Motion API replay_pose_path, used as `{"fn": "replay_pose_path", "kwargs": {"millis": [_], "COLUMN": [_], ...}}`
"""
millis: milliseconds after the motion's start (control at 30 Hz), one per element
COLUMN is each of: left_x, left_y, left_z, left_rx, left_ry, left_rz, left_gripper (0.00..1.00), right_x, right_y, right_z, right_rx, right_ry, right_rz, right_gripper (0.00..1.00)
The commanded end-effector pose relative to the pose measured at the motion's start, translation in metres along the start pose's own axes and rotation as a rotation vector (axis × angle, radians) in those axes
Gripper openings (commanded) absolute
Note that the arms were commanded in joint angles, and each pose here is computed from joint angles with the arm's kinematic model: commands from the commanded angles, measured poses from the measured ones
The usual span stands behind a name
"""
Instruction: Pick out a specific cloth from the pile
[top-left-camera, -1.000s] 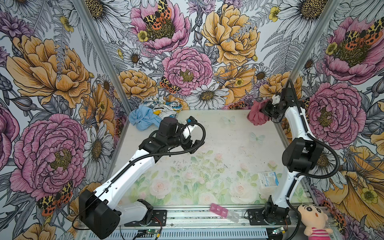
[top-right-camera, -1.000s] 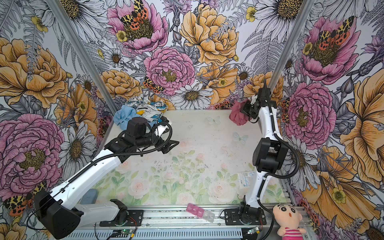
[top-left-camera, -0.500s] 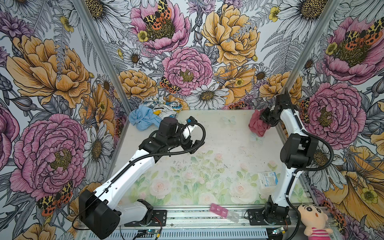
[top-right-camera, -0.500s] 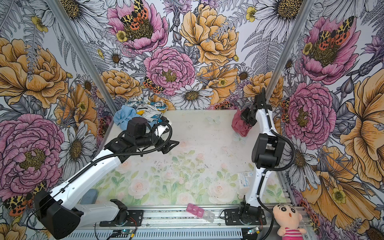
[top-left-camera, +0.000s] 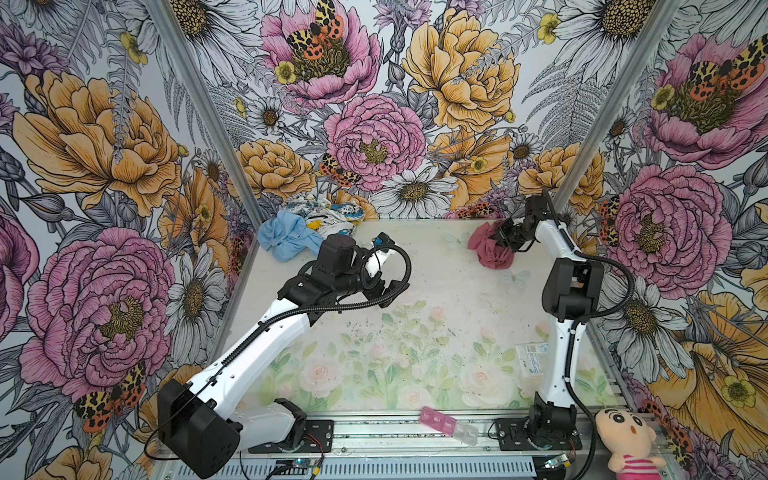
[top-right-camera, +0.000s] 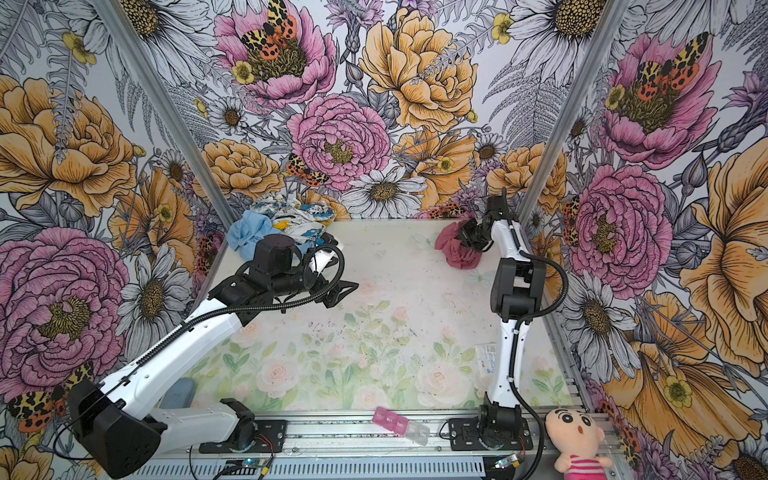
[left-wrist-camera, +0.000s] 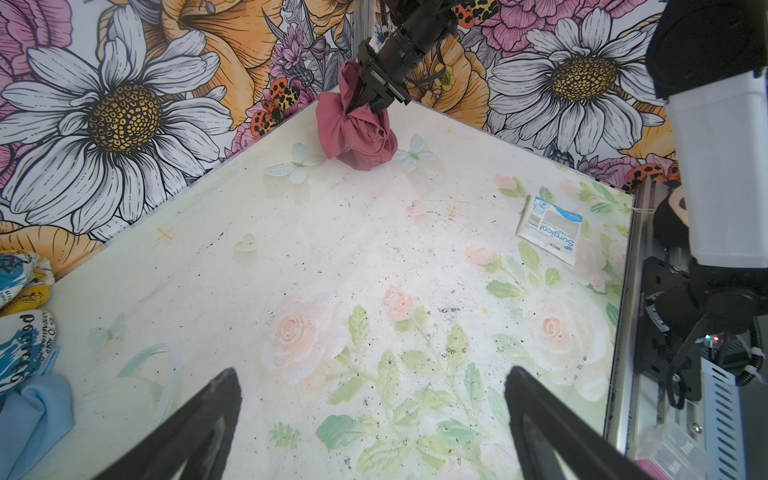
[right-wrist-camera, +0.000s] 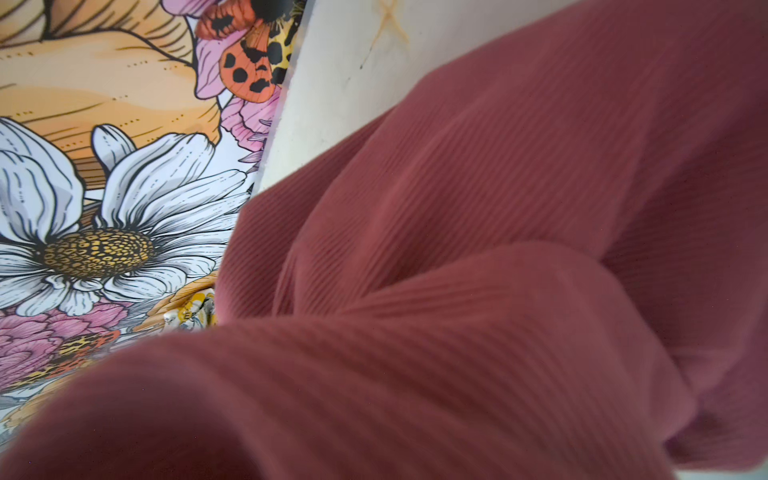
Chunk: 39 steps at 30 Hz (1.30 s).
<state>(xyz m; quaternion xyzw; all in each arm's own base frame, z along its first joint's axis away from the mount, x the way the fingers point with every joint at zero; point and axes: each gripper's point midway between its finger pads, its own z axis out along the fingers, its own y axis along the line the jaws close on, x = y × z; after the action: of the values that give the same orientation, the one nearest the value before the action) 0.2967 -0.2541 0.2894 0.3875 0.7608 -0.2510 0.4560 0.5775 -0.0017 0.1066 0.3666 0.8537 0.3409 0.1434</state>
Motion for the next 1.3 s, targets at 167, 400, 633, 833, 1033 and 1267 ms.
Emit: {"fn": "replay_pose_path", "kwargs": {"millis": [167,400,633,833,1033,1267], "left_x": [-0.001,-0.001,0.003,0.005,0.004,0.004], "left_y": [-0.001,-0.003,0.000,0.001,0.000,-0.003], "left_z": [0.000,0.003,0.007,0.010,0.011,0.012], "left_rx": [0.007,0.026,0.015,0.017,0.021,0.030], "left_ry": [-0.010,-0.012,0.001,0.007,0.007,0.007], "left_rz": [-0.008,-0.014,-0.017,-0.021,-0.023,-0.020], "left_gripper": [0.99,0.99,0.99,0.99,0.99,0.99], "right_x": [-0.041,-0.044,-0.041,-0.039,-0.038,-0.038], "right_y": [-0.037,-0.074,-0.113,-0.120,-0.107,-0.089], "right_z": [-0.010,-0.007,0.004,0.007,-0.015,-0.043], "right_rx": [-0.022,0.078,0.204,0.244,0.263,0.262], "right_ry": [-0.046,-0.072,-0.086,-0.092,-0.143,-0.205], "right_rz": [0.054,0.012,0.012,-0.007,-0.044,-0.072], "right_gripper": [0.00,0.00,0.00,0.00,0.17,0.43]}}
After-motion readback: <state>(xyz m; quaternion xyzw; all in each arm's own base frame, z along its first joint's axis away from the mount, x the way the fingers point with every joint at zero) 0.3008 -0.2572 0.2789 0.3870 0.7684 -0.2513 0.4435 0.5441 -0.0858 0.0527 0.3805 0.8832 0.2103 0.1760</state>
